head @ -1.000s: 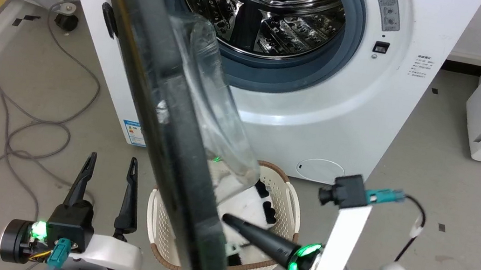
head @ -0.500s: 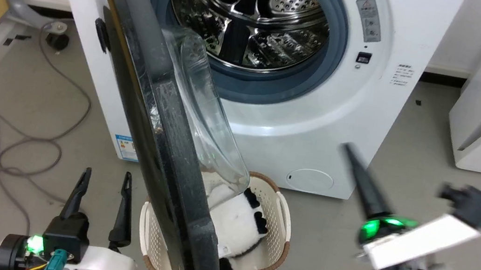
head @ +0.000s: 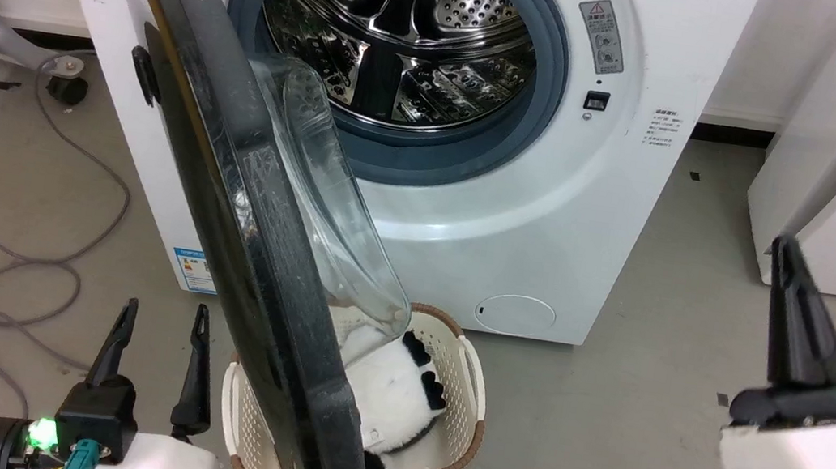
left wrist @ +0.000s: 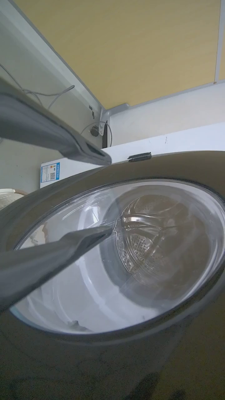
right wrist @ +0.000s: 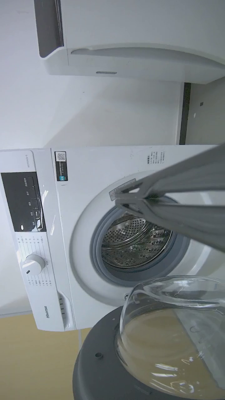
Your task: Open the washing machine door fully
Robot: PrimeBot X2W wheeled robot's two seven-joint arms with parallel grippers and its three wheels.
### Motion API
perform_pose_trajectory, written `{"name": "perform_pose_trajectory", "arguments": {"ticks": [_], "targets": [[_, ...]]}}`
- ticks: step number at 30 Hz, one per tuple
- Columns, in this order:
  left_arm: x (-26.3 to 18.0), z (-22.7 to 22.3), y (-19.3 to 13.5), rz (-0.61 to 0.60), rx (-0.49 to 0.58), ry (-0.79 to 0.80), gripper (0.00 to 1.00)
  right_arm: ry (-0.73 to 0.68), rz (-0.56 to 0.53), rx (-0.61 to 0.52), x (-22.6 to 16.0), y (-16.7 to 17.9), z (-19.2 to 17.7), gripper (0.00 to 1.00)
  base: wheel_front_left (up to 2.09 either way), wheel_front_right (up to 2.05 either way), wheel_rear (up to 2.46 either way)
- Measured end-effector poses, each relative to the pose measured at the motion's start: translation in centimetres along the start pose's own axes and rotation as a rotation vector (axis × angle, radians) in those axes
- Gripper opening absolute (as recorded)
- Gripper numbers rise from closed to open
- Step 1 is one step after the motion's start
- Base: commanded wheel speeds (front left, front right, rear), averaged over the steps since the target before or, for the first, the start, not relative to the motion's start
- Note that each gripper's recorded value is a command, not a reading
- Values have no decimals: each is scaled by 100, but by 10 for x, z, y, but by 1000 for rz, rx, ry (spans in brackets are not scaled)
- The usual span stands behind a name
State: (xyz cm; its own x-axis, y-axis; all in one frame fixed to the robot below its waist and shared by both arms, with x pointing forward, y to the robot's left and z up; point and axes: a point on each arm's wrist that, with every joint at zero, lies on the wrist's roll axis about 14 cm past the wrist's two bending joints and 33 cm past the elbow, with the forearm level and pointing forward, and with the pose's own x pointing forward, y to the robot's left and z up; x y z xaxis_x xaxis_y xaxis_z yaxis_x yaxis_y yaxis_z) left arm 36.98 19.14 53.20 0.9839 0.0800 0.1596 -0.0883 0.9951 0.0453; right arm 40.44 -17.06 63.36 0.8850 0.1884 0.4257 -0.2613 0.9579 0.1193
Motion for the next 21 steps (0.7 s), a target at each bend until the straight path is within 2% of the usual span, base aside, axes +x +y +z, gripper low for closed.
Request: {"name": "perform_pose_trajectory", "arguments": {"ticks": [5,10,15,21], "targets": [[-1,1,1,3,0,-4,100,55,-13,-103,-20,4,-16,0,0,0,0],[-3,2,3,9,1,-4,100,133,-59,-158,-43,-4,-37,0,0,0,0],[-7,2,5,13,1,-3,100,204,-132,-155,-68,-15,-54,0,0,0,0],[-9,1,4,11,0,1,100,280,-170,-162,-92,-18,-72,0,0,0,0]]}}
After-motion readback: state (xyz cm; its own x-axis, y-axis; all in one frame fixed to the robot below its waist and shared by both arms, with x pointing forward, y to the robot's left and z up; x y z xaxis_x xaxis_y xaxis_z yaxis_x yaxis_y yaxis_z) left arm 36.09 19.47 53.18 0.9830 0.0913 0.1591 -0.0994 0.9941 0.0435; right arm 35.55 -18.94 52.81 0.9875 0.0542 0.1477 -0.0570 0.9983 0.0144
